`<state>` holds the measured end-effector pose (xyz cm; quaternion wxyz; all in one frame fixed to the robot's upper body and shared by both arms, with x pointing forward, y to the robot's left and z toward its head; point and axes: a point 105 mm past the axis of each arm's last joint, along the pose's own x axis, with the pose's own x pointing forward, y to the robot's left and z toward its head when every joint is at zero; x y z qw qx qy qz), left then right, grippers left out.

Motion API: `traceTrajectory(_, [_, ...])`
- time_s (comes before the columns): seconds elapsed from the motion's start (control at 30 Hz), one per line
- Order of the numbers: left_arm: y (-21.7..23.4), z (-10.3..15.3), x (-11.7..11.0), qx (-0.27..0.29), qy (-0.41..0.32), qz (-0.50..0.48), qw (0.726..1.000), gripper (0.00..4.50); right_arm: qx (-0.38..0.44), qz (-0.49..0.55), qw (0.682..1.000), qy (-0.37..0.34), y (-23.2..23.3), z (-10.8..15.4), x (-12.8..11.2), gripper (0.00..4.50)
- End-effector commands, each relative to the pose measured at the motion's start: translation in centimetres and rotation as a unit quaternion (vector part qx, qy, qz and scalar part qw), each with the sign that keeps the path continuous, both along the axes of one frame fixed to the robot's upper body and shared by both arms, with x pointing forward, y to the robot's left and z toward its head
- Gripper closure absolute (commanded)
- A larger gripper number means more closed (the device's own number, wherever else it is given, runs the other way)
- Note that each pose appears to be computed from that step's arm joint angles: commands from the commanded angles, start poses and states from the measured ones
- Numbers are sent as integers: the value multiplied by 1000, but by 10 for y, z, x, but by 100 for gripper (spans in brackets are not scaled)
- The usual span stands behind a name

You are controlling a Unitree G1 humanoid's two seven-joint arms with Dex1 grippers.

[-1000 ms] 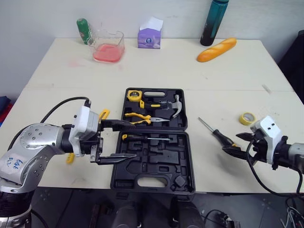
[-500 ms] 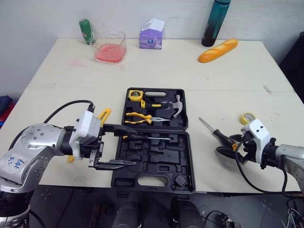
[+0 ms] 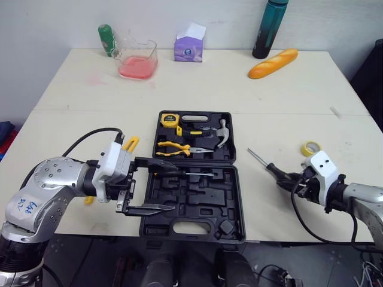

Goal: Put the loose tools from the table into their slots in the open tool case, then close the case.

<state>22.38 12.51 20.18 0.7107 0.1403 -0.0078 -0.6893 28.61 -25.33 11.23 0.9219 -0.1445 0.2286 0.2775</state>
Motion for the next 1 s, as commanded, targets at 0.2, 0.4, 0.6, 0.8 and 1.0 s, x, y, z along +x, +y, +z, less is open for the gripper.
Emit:
traceTrajectory(0.2, [0,0,-5,-2,-3,-7,1000,0,-1,35,998,-49,7,15,7,353])
traceTrajectory(0.4, [10,-2,-7,-2,5,14,1000,0,-13,131,989,-74,23,49,7,353])
traceTrajectory(0.6, [21,5,-4,-23,-41,52,998,0,-36,238,968,-74,51,75,9,353])
traceTrajectory(0.8, [37,2,-9,-22,-31,99,994,0,-64,383,920,-51,102,84,-1,353])
traceTrajectory(1.0, [56,-8,-9,-10,-17,159,987,0,-71,456,887,-15,141,84,-16,353])
